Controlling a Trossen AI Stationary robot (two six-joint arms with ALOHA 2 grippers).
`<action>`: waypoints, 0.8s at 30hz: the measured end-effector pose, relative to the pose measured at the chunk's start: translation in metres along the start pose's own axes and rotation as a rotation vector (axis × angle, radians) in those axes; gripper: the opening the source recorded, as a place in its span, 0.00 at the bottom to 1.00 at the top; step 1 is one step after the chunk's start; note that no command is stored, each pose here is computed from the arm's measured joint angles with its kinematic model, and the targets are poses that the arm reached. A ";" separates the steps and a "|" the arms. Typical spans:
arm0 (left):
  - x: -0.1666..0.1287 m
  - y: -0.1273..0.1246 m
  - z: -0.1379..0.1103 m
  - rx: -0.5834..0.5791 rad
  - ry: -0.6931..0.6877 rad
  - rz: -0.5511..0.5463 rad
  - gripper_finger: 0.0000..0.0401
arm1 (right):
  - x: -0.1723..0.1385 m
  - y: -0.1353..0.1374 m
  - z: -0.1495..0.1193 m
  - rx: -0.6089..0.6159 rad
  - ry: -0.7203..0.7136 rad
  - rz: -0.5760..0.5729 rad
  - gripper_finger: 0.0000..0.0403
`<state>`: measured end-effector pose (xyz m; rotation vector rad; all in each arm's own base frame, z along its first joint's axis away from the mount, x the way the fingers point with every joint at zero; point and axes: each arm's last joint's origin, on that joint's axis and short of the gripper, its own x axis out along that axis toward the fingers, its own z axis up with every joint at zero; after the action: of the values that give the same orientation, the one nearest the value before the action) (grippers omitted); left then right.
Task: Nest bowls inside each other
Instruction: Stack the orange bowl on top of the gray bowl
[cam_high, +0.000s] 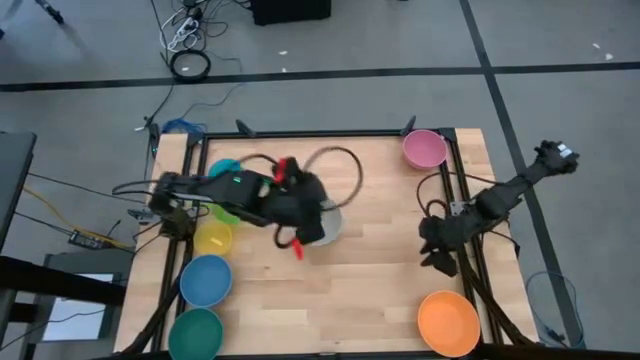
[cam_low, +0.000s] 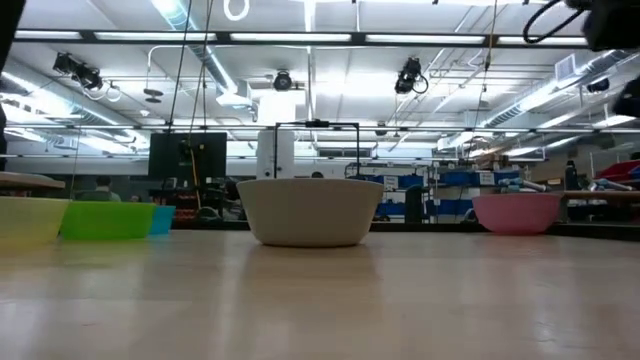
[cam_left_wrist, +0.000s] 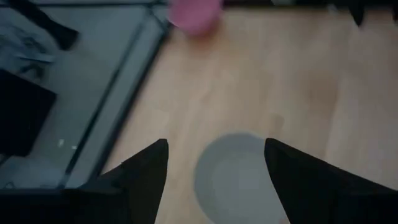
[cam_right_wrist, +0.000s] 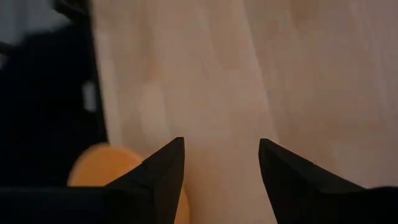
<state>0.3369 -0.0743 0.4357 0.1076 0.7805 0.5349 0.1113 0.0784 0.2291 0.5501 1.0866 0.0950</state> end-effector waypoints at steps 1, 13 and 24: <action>-0.009 0.003 -0.001 -0.013 -0.024 0.013 0.68 | 0.001 0.002 -0.004 0.011 0.030 -0.021 0.49; -0.082 0.028 -0.018 -0.079 -0.189 0.044 0.68 | 0.036 0.039 -0.042 0.119 0.258 -0.114 0.49; -0.089 0.026 -0.024 -0.055 -0.186 0.054 0.68 | 0.044 0.068 -0.056 0.162 0.314 -0.184 0.49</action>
<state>0.2574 -0.0983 0.4825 0.1255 0.5825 0.5879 0.0969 0.1736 0.2055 0.5900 1.4550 -0.0708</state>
